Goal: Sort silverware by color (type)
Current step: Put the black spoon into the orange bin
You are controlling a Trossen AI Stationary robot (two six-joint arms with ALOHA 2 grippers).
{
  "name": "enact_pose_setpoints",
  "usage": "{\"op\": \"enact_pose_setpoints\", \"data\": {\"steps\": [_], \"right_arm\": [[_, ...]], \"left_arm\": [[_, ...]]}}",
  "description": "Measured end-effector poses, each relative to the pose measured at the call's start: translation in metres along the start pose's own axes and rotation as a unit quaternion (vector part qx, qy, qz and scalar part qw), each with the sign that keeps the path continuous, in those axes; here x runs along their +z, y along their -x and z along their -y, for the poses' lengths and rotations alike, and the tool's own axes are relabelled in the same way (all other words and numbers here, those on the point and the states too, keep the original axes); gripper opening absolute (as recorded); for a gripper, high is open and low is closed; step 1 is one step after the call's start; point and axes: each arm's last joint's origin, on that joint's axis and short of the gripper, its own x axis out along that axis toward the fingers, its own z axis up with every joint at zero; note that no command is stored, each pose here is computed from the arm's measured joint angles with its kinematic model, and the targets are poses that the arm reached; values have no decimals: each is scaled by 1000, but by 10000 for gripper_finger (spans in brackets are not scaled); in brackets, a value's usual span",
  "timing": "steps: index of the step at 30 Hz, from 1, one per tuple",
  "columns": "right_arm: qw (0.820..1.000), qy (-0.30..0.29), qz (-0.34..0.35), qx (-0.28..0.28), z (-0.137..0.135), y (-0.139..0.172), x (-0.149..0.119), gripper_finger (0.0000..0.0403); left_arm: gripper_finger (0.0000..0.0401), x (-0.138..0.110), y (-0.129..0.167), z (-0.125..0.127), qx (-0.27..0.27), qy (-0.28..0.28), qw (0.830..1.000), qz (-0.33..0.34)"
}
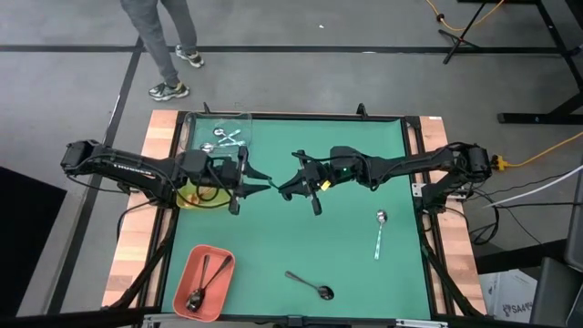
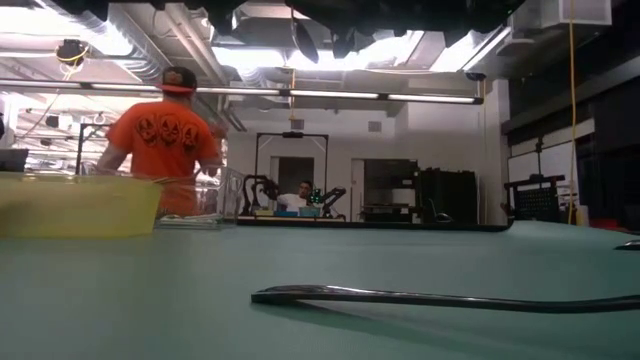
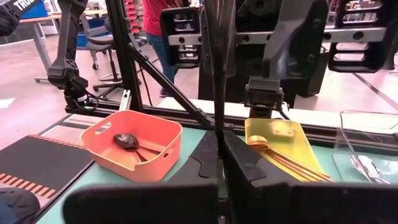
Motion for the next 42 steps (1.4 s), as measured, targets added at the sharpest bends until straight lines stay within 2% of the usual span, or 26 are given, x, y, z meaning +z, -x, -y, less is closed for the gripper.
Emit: {"op": "enact_pose_setpoints", "data": {"steps": [23,30,42], "right_arm": [[1000,3,12,1,0,0,2,0],[1000,2,12,-20,1,0,2,0],[999,2,12,-43,2,0,3,0]], "left_arm": [[98,-1,-11,1,-10,-17,999,34],[98,-1,-11,2,-32,-56,997,39],[98,-1,-11,2,-30,-154,987,42]]}}
